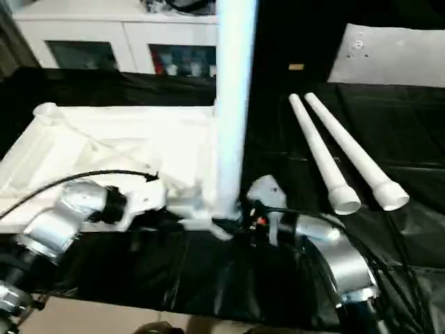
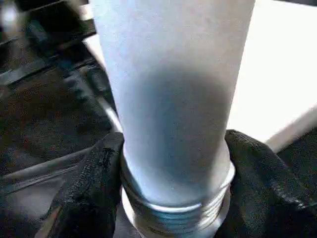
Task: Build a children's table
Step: Rotate leg to tighten
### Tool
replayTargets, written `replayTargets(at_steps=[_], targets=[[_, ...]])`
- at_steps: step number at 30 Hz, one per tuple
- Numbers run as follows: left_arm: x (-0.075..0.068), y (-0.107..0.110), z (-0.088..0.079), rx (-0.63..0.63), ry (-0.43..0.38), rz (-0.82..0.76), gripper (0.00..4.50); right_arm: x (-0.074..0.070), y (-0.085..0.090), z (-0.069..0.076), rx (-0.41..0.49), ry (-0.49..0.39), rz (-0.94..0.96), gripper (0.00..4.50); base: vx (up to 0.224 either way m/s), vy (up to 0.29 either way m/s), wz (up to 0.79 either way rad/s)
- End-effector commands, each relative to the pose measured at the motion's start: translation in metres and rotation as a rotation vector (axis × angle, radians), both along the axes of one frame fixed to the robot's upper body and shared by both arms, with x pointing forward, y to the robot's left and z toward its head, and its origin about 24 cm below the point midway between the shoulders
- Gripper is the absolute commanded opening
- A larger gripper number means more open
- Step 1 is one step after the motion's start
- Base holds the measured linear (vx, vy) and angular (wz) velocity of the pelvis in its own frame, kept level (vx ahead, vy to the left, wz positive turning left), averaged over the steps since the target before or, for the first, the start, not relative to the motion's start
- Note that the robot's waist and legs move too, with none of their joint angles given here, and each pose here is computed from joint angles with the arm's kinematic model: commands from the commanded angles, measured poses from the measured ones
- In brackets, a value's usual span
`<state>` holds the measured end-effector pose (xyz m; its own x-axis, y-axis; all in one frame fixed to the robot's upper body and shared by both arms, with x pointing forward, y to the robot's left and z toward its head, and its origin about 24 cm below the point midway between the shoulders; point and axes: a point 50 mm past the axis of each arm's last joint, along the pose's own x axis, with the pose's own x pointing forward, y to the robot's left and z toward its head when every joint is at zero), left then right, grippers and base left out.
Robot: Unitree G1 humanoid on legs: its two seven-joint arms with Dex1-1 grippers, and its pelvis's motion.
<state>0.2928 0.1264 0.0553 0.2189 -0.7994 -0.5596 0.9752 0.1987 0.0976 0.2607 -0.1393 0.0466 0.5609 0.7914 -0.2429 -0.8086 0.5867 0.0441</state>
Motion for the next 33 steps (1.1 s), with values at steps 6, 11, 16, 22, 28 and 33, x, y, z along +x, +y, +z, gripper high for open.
replayTargets(at_steps=[6,11,16,22,28,33], targets=[[0.015,-0.021,0.006,-0.154,-0.037,0.422,0.00,0.004,0.040,-0.014,0.076,0.037,-0.243,2.73,0.000,0.000,0.00],[0.022,-0.041,0.016,-0.248,-0.040,0.586,0.00,0.024,0.053,-0.013,0.134,0.085,-0.446,2.73,0.000,0.000,0.00],[0.019,-0.041,0.016,-0.194,-0.059,0.567,0.00,0.026,0.056,-0.016,0.111,0.106,-0.486,2.73,0.011,0.000,0.00],[0.012,-0.029,0.007,-0.058,-0.080,0.485,0.00,0.026,0.049,-0.017,0.114,0.092,-0.507,3.46,0.000,0.000,0.00],[0.011,-0.016,0.006,0.017,-0.132,0.381,0.00,0.026,0.035,-0.009,0.116,0.033,-0.527,3.98,0.000,0.000,0.00],[0.010,-0.002,0.012,0.061,-0.196,0.110,0.00,0.014,0.014,-0.002,0.103,-0.034,-0.494,4.41,0.000,0.000,0.00]])
